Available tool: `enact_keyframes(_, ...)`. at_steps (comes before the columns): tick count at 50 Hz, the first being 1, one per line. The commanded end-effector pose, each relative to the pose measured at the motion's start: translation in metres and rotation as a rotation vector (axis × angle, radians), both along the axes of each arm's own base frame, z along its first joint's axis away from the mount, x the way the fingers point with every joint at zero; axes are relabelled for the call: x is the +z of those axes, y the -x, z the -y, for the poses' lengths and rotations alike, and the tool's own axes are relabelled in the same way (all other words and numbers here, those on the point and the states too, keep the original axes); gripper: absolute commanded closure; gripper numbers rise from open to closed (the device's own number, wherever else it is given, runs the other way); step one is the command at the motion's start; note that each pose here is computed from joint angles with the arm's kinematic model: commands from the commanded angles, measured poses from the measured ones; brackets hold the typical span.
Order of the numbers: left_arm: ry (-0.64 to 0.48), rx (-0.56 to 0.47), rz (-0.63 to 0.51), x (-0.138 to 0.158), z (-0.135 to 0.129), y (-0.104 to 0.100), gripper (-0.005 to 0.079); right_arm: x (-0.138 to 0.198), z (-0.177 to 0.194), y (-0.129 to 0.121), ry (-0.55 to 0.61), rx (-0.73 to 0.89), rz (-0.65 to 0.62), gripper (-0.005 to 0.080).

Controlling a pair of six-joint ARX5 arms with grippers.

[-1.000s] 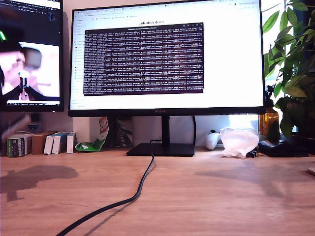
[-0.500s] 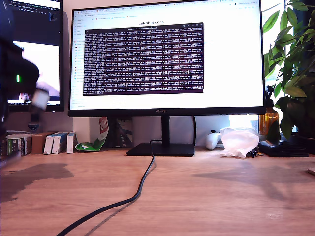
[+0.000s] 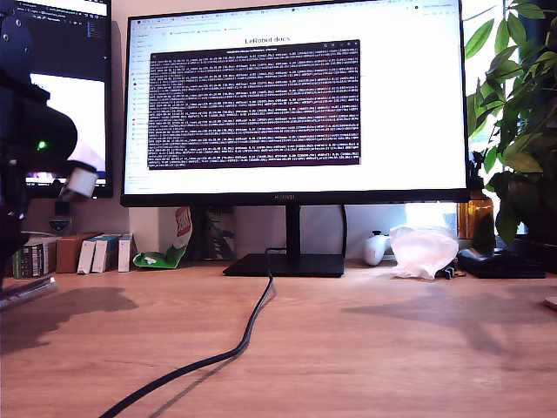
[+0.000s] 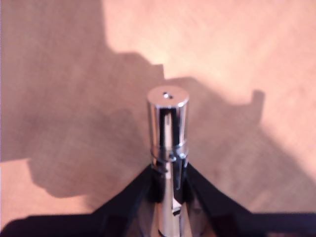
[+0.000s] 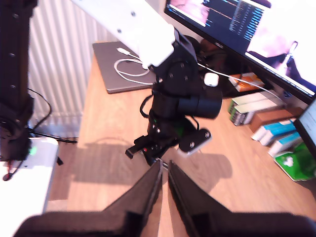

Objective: Pick the metallic laser pointer with your right arm, pass it to your left arm, then place it down to the left side of the table

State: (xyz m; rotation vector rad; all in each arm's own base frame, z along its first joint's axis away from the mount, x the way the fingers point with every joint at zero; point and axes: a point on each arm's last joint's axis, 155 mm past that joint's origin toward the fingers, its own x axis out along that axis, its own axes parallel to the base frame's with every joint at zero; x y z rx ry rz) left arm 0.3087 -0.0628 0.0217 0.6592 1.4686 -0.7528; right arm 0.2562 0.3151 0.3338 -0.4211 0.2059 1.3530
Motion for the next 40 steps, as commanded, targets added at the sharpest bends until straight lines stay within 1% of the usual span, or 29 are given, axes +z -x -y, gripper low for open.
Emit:
enact_keyframes(1, -0.001, 0.001, -0.021, -0.005, 0.002, 0.003, 0.0335, -0.002, 0.001, -0.002, 0.003, -0.01, -0.001, 0.0765)
enact_keyframes(8, -0.008, -0.001, -0.034, -0.005, 0.001, 0.006, 0.0337, -0.002, 0.003, -0.004, 0.005, -0.018, -0.001, 0.0765)
enact_keyframes(11, -0.01, 0.014, -0.048, -0.004, 0.001, 0.01, 0.036, -0.004, 0.005, -0.007, 0.014, -0.033, 0.001, 0.0765)
enact_keyframes(14, -0.005, 0.034, -0.062, -0.002, 0.002, 0.014, 0.0432, -0.006, 0.009, -0.013, 0.03, -0.064, 0.003, 0.0765)
enact_keyframes(18, 0.016, 0.072, -0.062, 0.003, 0.006, 0.015, 0.0582, -0.009, 0.015, -0.021, 0.044, -0.102, 0.004, 0.0765)
enact_keyframes(21, 0.047, 0.075, -0.044, 0.011, 0.011, 0.012, 0.071, -0.009, 0.02, -0.027, 0.043, -0.12, 0.005, 0.0765)
enact_keyframes(23, 0.064, 0.074, -0.023, 0.018, 0.014, 0.009, 0.0771, -0.009, 0.025, -0.031, 0.044, -0.136, 0.004, 0.0765)
enact_keyframes(31, 0.134, 0.065, 0.073, 0.05, 0.026, -0.003, 0.0764, -0.009, 0.04, -0.045, 0.043, -0.19, -0.006, 0.0765)
enact_keyframes(40, 0.167, 0.065, 0.193, 0.085, 0.027, -0.01, 0.0764, -0.011, 0.058, -0.06, 0.038, -0.257, -0.034, 0.0765)
